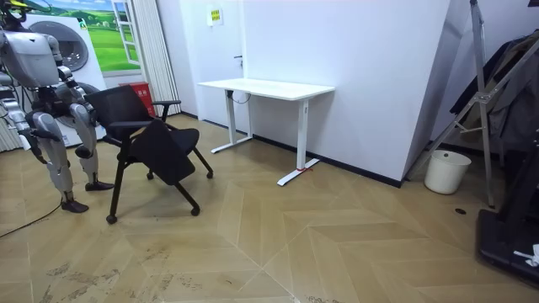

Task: Push chair

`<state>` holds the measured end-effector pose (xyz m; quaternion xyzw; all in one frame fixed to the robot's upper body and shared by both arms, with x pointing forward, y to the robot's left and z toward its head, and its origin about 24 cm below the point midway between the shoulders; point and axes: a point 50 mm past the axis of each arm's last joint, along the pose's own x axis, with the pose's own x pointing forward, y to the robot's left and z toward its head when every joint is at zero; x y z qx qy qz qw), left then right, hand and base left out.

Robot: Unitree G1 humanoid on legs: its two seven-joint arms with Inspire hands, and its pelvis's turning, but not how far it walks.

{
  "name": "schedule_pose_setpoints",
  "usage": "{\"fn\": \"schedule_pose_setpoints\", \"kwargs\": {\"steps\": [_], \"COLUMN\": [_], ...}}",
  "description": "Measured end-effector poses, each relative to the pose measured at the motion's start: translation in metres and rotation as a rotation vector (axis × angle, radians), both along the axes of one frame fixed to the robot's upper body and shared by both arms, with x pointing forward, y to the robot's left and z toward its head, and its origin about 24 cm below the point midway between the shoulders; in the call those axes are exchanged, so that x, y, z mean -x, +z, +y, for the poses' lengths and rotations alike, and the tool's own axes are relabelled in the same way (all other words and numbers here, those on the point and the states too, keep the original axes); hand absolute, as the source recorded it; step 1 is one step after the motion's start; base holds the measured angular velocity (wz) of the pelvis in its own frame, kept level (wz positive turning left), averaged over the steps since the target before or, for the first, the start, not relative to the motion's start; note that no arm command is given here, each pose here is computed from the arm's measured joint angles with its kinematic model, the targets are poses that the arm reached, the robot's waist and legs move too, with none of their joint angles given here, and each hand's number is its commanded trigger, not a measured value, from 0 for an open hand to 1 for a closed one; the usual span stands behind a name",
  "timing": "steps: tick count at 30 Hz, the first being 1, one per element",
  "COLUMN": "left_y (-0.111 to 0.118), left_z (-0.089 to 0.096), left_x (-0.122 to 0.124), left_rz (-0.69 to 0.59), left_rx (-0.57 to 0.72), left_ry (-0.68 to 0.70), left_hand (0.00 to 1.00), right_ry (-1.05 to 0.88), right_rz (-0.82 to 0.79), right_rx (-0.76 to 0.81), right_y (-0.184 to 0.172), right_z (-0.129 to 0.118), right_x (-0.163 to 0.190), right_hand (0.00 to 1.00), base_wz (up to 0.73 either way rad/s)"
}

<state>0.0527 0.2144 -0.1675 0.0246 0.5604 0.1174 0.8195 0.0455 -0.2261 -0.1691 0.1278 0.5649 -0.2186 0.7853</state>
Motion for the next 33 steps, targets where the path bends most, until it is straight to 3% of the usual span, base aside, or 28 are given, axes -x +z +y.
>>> {"fn": "schedule_pose_setpoints", "kwargs": {"steps": [33], "left_y": [0.0007], "left_z": [0.0038], "left_x": [0.0036], "left_rz": [0.018], "left_rx": [-0.121], "left_ry": [-0.002], "left_hand": [0.00], "right_ry": [-0.034], "right_rz": [0.035], "right_rx": [0.047], "right_y": [-0.0005], "right_z": [-0.0051], "right_x": [0.0078], "right_hand": [0.00], "base_wz": [0.00]}}
